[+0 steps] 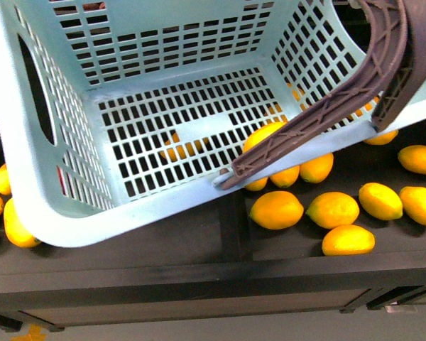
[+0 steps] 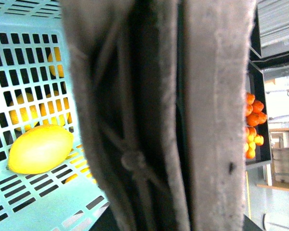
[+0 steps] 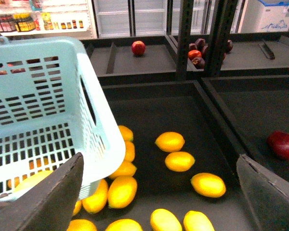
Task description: Pick lemon and mango into basket
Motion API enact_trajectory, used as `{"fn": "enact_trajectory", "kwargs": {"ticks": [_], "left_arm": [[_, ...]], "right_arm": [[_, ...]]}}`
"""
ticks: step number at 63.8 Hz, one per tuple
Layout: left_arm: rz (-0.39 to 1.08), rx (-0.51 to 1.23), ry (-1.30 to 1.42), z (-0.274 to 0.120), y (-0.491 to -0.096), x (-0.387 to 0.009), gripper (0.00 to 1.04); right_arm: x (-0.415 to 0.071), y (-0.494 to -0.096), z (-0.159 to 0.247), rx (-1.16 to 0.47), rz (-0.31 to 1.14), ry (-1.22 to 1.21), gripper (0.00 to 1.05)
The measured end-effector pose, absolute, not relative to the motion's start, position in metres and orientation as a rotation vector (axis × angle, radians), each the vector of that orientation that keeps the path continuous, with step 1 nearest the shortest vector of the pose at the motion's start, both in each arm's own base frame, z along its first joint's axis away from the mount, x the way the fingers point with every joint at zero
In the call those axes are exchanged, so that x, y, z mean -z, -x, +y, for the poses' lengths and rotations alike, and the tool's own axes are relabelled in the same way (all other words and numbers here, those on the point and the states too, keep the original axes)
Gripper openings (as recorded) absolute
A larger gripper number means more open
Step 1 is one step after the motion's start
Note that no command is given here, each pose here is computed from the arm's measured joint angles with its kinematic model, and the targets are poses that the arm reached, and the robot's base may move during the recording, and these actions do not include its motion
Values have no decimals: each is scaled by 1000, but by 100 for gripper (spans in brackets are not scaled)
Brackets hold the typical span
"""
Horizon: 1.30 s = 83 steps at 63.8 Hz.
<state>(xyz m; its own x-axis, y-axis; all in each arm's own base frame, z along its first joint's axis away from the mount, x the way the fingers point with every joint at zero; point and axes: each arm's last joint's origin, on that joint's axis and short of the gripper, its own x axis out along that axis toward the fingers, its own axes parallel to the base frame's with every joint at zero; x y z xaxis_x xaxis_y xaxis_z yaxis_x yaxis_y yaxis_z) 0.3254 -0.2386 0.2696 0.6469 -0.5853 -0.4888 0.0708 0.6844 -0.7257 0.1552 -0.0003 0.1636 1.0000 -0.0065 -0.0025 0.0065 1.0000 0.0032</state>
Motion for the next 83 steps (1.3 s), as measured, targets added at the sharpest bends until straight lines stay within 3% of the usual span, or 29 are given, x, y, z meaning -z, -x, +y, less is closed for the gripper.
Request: {"fn": "enact_trajectory", "kwargs": {"ticks": [83], "left_arm": [[746, 355, 721, -227, -333, -270, 15]], "right_arm": [[-162, -154, 0, -5, 6, -3, 96]]}}
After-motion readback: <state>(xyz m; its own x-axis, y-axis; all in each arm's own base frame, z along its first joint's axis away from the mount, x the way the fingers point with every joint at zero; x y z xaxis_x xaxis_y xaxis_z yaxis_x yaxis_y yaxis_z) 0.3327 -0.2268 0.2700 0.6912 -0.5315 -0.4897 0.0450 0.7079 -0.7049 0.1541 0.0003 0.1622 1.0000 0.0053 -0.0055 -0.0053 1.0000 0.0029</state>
